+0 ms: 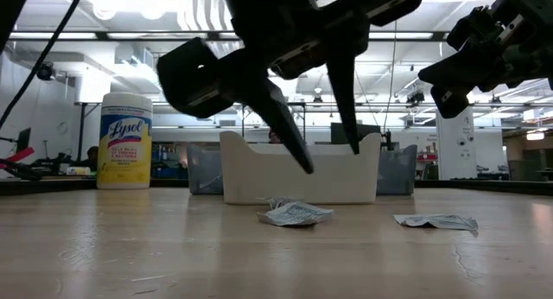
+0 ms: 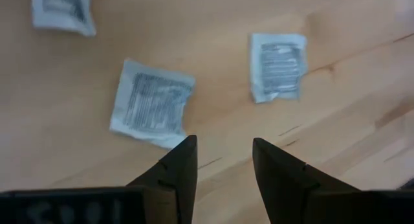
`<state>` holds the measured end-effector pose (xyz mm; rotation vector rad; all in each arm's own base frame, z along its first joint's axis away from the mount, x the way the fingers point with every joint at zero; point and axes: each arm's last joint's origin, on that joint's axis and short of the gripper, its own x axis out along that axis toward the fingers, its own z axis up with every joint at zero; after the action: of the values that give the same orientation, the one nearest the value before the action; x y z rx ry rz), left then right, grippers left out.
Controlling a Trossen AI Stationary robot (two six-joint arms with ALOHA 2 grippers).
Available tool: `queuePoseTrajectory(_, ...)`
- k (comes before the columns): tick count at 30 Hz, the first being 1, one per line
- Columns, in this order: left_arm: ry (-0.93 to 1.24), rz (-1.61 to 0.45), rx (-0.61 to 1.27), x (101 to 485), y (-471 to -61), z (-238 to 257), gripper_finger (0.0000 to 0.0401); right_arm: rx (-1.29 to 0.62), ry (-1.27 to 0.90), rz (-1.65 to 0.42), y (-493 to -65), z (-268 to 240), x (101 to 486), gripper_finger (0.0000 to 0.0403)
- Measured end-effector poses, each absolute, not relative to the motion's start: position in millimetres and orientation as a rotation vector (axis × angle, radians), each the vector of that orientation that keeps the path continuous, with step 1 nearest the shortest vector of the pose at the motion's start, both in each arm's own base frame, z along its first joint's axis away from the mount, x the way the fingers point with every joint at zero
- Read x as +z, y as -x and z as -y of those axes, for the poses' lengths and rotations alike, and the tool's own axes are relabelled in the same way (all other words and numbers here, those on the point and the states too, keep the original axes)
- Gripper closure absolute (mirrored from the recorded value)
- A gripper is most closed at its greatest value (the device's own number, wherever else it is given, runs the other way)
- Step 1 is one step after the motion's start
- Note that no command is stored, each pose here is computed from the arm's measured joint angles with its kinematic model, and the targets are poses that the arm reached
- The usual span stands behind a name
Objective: Pick & Place First Aid Supplies
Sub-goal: Put the alcohol pad into the left black bin
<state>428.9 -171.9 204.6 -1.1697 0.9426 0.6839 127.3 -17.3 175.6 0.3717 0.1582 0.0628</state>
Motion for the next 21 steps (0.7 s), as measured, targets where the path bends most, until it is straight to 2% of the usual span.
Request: queuePoseTrajectory(21, 1.159, -0.982, 0.717, 181, -431, 174, 0.0262, 0.063, -0.372, -0.159, -127, 17, 176, 0.0394)
